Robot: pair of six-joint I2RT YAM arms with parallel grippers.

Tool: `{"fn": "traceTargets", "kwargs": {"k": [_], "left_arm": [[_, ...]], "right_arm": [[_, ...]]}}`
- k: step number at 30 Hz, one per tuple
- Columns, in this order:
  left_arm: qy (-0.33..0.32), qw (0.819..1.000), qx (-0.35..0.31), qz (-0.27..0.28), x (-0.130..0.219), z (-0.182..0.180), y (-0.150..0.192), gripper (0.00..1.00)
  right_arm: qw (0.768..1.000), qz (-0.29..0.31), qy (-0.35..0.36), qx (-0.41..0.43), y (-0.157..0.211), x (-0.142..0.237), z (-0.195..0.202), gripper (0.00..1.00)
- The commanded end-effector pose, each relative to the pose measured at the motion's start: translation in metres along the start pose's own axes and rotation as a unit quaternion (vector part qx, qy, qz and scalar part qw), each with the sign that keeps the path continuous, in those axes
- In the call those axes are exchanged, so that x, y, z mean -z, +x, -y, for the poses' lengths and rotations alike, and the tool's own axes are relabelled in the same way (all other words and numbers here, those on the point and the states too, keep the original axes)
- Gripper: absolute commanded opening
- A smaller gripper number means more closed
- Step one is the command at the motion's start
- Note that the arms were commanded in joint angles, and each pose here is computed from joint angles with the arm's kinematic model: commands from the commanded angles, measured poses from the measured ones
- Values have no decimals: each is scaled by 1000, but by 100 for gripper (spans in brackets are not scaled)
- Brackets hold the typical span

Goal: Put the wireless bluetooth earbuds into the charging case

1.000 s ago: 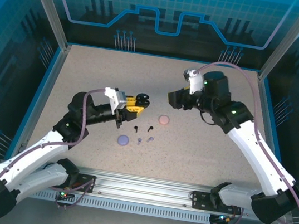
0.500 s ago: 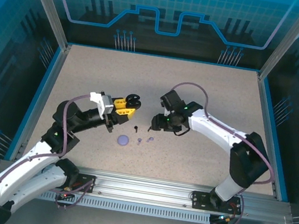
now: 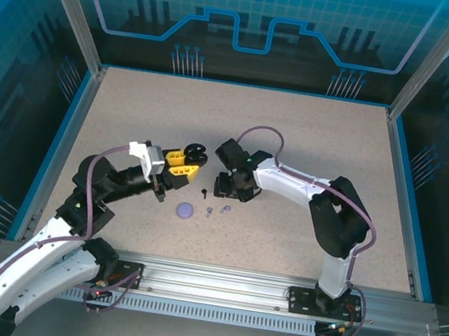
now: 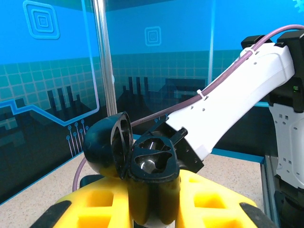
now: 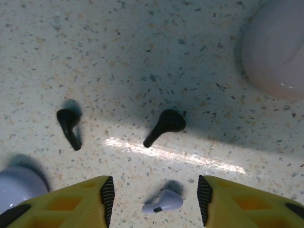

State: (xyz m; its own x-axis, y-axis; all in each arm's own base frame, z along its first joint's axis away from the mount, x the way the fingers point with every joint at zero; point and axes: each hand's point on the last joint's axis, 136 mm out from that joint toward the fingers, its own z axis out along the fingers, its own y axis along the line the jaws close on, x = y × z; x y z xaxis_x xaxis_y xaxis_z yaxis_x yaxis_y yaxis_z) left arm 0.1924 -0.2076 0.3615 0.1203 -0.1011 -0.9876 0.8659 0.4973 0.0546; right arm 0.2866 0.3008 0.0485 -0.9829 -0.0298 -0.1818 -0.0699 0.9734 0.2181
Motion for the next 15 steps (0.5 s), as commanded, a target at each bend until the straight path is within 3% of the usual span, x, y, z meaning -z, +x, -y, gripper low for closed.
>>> {"fn": "traceTargets", "kwargs": {"k": [1,15], "left_arm": [[9,1000,-5,4,3,6,-2,0],[12,1000,-5,5,6,9,-2,0]], "right_arm": [[1000,8,15,-16,-5,-5,-3,51],[999,-1,44,-15,-15,-22,-2,47]]}}
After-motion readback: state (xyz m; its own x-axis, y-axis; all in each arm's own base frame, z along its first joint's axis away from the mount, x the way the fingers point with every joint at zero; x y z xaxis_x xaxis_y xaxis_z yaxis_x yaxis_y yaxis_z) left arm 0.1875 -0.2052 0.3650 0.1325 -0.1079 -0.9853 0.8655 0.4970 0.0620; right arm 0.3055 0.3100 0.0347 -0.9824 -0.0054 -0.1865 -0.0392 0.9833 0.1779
